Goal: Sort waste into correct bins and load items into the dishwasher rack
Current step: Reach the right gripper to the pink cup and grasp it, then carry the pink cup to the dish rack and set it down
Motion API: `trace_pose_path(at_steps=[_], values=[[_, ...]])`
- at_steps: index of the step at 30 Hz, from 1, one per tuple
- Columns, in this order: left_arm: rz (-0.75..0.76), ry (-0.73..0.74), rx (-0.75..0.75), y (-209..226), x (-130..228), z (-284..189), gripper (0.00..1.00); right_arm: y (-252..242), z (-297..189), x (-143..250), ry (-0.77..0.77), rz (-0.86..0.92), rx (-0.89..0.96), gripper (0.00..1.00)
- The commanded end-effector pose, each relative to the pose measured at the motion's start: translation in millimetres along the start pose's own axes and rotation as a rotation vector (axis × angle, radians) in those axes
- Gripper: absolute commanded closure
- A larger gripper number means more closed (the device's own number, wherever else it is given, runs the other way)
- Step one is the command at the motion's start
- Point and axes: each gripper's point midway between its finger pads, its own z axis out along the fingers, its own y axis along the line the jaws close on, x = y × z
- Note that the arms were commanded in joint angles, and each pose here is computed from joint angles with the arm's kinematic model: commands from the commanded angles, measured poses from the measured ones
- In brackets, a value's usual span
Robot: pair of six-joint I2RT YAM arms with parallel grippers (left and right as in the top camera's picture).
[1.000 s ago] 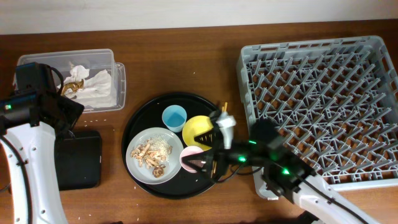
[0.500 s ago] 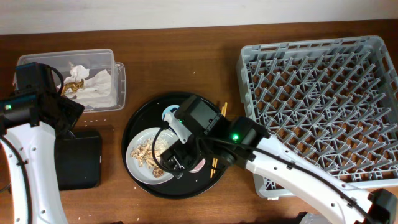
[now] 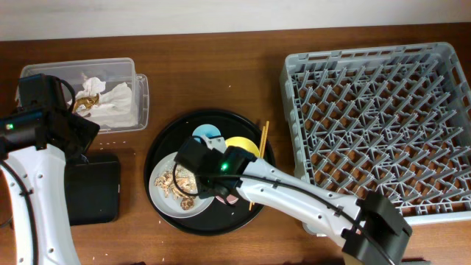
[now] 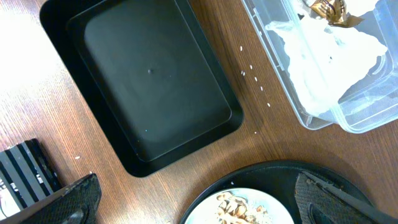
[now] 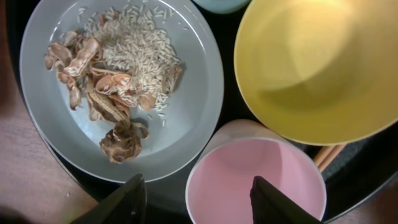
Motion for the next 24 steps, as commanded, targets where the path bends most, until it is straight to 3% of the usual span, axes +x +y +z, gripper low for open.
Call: trace_pose_path(at_steps=[1,9,24], values=[[0.002,-0.006,-0.005,1.2,-1.6,0.3,0.01,2.1,9.8,1.1,-0.042,0.037,0.070,0.46],[0.002,-0.007,-0.005,1.2,-1.6,0.1,0.01,10.1,27.6,7.4,-0.029,0.028,0.079,0.58],[0.002,-0.007,-0.005,1.2,-1.7,0.3,0.01,11.7,35.5,8.4,-0.042,0.013,0.099,0.65]])
